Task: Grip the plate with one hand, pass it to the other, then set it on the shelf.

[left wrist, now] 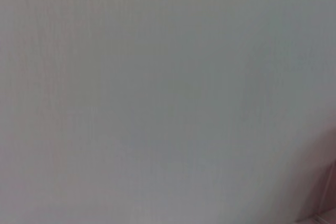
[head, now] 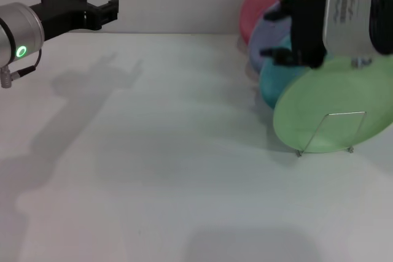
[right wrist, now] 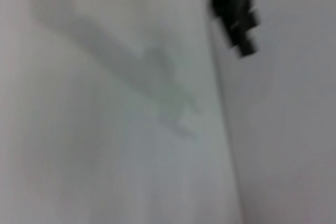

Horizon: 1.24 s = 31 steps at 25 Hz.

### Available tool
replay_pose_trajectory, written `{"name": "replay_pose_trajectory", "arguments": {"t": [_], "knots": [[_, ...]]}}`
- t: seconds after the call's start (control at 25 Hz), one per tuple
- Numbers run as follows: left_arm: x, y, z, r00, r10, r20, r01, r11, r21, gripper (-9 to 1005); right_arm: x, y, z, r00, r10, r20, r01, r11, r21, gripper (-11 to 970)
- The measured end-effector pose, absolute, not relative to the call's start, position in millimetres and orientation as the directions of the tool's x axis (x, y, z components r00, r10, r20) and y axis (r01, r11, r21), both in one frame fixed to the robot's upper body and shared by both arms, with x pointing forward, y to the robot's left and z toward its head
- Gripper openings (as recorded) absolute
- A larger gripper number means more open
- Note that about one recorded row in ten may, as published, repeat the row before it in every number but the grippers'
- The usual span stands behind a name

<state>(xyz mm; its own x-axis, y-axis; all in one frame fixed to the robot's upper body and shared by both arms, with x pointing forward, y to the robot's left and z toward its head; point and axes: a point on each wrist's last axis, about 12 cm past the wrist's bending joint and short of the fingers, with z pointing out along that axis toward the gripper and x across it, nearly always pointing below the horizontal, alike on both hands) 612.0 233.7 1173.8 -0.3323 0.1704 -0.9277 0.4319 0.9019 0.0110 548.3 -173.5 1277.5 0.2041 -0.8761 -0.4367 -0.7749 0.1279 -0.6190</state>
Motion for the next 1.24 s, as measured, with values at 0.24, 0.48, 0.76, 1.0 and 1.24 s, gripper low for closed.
{"name": "replay_pose_trajectory", "arguments": {"t": [0.24, 0.48, 0.76, 1.0, 1.24], "knots": [[614.9, 244.9, 1178.1, -0.272, 0.156, -0.950, 0.366, 0.929, 0.048, 644, 562.1, -212.7, 1309.6, 0.161, -0.743, -0.649, -0.583, 0.459, -0.670, 500], [607.5, 269.7, 1173.8, -0.172, 0.124, -0.977, 0.206, 0.975, 0.087, 643, 535.7, -338.9, 1286.1, 0.201, -0.380, -0.903, -0.126, 0.904, -0.409, 499], [584.8, 287.3, 1154.8, -0.016, 0.129, -0.992, -0.016, 0.991, 0.129, 644, 509.9, -398.4, 1177.6, 0.138, -0.166, -0.976, 0.011, 0.986, -0.166, 499], [566.9, 304.3, 1122.5, 0.071, 0.081, -0.994, -0.176, 0.982, 0.067, 645, 467.0, -419.1, 1120.3, 0.374, -0.172, -0.911, 0.186, 0.977, -0.108, 499], [556.9, 307.2, 1104.1, 0.148, 0.044, -0.988, -0.133, 0.991, 0.025, 645, 481.8, -415.3, 1137.3, 0.364, -0.112, -0.925, 0.091, 0.992, -0.084, 500]]}}
